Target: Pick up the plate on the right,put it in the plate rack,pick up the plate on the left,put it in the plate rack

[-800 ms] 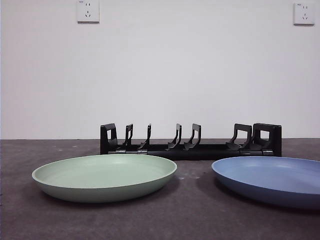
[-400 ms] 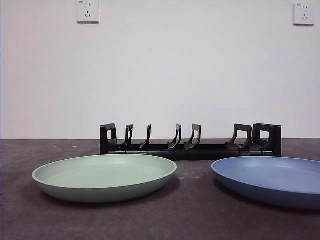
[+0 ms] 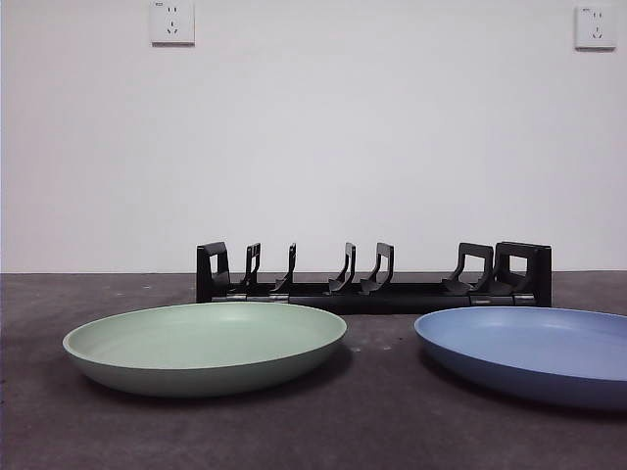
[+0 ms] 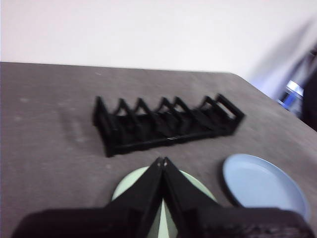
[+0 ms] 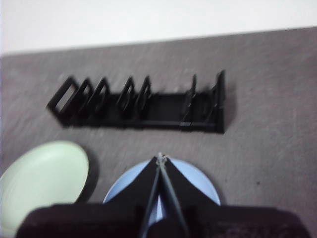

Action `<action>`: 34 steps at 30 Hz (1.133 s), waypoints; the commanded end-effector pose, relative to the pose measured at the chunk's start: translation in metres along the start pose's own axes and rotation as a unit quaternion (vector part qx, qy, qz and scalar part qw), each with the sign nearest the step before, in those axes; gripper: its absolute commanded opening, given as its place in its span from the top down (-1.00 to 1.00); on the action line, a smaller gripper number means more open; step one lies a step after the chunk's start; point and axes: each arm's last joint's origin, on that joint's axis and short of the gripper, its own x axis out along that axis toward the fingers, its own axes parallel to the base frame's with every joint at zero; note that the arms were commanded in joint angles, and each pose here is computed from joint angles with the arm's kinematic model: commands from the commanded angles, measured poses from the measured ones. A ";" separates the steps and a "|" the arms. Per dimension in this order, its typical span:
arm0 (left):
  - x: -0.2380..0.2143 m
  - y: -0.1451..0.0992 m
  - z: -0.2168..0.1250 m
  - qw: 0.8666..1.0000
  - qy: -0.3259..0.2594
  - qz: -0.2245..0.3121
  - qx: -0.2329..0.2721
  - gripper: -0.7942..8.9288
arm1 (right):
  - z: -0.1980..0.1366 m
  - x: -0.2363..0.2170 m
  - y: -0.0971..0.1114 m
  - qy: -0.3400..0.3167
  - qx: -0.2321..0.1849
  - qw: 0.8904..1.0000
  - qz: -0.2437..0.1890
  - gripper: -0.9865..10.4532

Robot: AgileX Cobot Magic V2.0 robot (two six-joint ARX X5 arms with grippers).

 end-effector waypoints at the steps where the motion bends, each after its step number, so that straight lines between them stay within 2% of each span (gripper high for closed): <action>1: -0.002 -0.006 0.017 0.999 0.021 -0.018 0.029 0.85 | 0.012 -0.004 0.003 0.033 -0.030 0.999 0.021 0.85; 8: -0.003 -0.018 0.042 0.994 0.075 -0.049 0.069 0.85 | 0.024 -0.008 0.006 0.096 -0.049 0.993 0.044 0.85; 17: 0.004 -0.023 0.045 0.989 0.098 -0.082 0.081 0.83 | 0.024 -0.008 0.006 0.104 -0.047 0.992 0.045 0.82; 18: 0.004 -0.023 0.045 0.988 0.097 -0.082 0.081 0.75 | 0.024 -0.008 0.006 0.105 -0.047 0.992 0.045 0.81; 19: 0.004 -0.023 0.045 0.989 0.097 -0.082 0.081 0.52 | 0.024 -0.008 0.006 0.105 -0.047 0.992 0.045 0.74; 21: 0.004 -0.023 0.046 0.989 0.094 -0.083 0.083 -0.38 | 0.024 -0.008 0.006 0.105 -0.043 0.992 0.049 0.31; 22: 0.005 -0.023 0.046 0.989 0.092 -0.084 0.085 -0.67 | 0.024 -0.008 0.006 0.105 -0.041 0.992 0.048 0.03; 23: 0.005 -0.024 0.046 0.988 0.092 -0.087 0.088 -0.67 | 0.024 -0.008 0.006 0.105 -0.040 0.992 0.048 -0.16; 24: 0.006 -0.025 0.046 0.987 0.093 -0.092 0.092 -0.67 | 0.024 -0.008 0.006 0.105 -0.036 0.993 0.048 -0.23; 30: 0.014 -0.031 0.045 0.976 0.102 -0.137 0.137 -0.66 | 0.023 -0.001 0.004 0.126 -0.021 0.991 0.046 -0.22; 34: 0.019 -0.044 0.046 0.954 0.101 -0.195 0.205 -0.66 | 0.023 0.021 -0.004 0.180 -0.004 0.984 0.020 -0.22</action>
